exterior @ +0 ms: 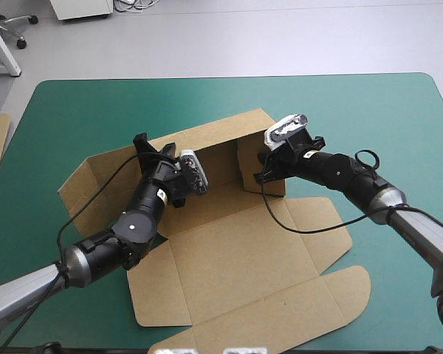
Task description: Fold the box
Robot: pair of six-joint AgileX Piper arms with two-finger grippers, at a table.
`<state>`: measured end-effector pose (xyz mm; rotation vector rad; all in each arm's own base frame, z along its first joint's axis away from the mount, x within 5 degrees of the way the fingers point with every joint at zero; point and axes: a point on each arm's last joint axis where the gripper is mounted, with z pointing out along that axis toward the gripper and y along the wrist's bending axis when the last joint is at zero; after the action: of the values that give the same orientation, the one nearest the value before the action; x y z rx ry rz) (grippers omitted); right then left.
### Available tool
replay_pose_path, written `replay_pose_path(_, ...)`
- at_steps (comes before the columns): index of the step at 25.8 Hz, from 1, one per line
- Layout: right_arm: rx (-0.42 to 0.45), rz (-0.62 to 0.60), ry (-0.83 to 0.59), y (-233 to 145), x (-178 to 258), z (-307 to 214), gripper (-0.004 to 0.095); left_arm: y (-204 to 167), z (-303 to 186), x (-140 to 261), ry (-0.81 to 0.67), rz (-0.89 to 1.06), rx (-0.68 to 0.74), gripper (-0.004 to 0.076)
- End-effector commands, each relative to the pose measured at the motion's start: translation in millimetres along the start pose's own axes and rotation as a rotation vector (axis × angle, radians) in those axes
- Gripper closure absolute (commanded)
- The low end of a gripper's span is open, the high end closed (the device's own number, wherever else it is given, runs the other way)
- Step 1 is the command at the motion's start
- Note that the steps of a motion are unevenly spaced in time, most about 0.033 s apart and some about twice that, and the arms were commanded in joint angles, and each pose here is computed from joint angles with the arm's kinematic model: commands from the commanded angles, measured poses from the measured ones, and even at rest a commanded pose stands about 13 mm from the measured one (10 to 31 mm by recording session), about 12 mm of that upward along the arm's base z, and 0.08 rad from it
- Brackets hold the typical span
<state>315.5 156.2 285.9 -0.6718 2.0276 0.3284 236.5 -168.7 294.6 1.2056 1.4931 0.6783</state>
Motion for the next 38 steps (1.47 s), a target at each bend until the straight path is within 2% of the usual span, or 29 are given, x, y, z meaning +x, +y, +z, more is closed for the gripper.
replay_pose_path(1,0.047,0.0,-0.104,1,-19,-10,0.0484,21,-7,-9,-0.046,-0.03,-0.081,0.0738)
replay_pose_path(9,0.106,-0.04,-0.181,11,-25,0,0.0492,22,-7,-8,-0.039,-0.032,-0.086,0.0738)
replay_pose_path(21,0.162,0.019,-0.195,5,-19,14,0.0507,17,-7,-9,-0.048,-0.078,-0.035,0.0738)
replay_pose_path(24,0.164,0.021,-0.197,4,-19,14,0.058,17,-7,-9,-0.047,-0.08,-0.034,0.0738)
replay_pose_path(25,0.164,0.023,-0.198,4,-19,14,0.0633,17,-7,-9,-0.047,-0.08,-0.034,0.0738)
replay_pose_path(27,0.161,0.023,-0.195,5,-19,15,0.0796,17,-7,-9,-0.047,-0.08,-0.034,0.0738)
replay_pose_path(28,0.15,0.023,-0.185,6,-18,15,0.0945,17,-7,-9,-0.045,-0.08,-0.035,0.0738)
replay_pose_path(38,0.123,0.057,-0.163,8,-16,16,0.0922,20,-7,-7,-0.024,-0.036,-0.065,0.0736)
